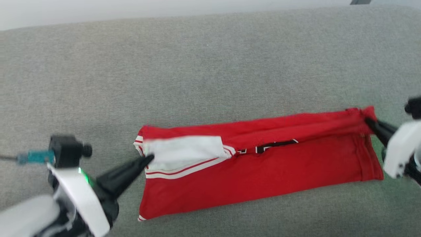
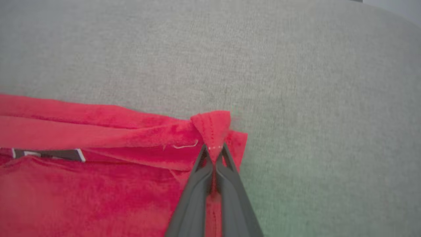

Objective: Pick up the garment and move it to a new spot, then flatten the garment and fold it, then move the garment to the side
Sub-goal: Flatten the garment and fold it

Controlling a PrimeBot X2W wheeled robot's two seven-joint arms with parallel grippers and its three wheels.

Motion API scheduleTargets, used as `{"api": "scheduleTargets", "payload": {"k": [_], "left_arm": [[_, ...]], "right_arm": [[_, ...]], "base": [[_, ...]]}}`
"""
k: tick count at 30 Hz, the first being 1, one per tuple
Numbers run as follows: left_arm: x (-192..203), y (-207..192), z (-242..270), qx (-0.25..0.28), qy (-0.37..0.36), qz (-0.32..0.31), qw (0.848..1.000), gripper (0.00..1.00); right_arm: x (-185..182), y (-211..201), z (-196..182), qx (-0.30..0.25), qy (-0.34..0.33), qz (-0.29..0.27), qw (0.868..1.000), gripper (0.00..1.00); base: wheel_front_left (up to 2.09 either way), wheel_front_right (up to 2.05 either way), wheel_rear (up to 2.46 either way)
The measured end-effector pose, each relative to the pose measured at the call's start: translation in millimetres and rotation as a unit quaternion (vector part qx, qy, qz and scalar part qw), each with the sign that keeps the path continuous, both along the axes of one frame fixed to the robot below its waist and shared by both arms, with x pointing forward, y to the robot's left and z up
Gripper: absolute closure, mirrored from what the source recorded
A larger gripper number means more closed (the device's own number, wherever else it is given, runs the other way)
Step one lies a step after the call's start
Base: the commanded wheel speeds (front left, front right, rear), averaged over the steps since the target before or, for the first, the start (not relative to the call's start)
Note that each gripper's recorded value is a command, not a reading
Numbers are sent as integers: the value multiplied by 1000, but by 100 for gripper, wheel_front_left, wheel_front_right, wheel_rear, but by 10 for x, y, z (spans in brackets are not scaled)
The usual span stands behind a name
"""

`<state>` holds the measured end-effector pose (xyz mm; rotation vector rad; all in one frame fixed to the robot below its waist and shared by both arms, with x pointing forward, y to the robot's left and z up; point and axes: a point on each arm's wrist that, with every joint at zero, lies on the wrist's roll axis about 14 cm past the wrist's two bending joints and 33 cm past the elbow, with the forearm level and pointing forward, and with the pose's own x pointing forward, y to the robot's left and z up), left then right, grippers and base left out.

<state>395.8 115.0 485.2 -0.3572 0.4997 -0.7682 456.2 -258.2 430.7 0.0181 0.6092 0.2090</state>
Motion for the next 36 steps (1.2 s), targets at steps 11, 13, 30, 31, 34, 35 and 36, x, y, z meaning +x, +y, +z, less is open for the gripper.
{"api": "scheduleTargets", "payload": {"k": [11, 13, 30, 31, 34, 35, 36], "left_arm": [[-498, 24, -527, -14, 86, 36, 996, 100], [-454, -14, -637, -17, 93, 50, 994, 100], [-217, 207, -713, -9, 48, 129, 990, 0], [-196, 263, -705, -6, 39, 141, 989, 0], [-126, 378, -635, -25, 15, 196, 980, 0], [-114, 421, -613, -27, 4, 213, 977, 0], [-107, 501, -605, -20, -9, 230, 973, 0]], "right_arm": [[-384, -65, -227, 18, 30, -27, 999, 100], [-387, -50, -301, 17, 36, -37, 999, 100], [-423, -118, -300, 32, 55, -66, 996, 0], [-433, -150, -312, 29, 61, -69, 995, 0], [-441, -110, -382, 54, 78, -81, 992, 0], [-446, -82, -419, 57, 86, -81, 991, 0], [-449, -70, -455, 58, 94, -81, 991, 0]], "base": [[0, 0, 0], [0, 0, 0], [0, 0, 0], [0, 0, 0], [0, 0, 0], [0, 0, 0], [0, 0, 0]]}}
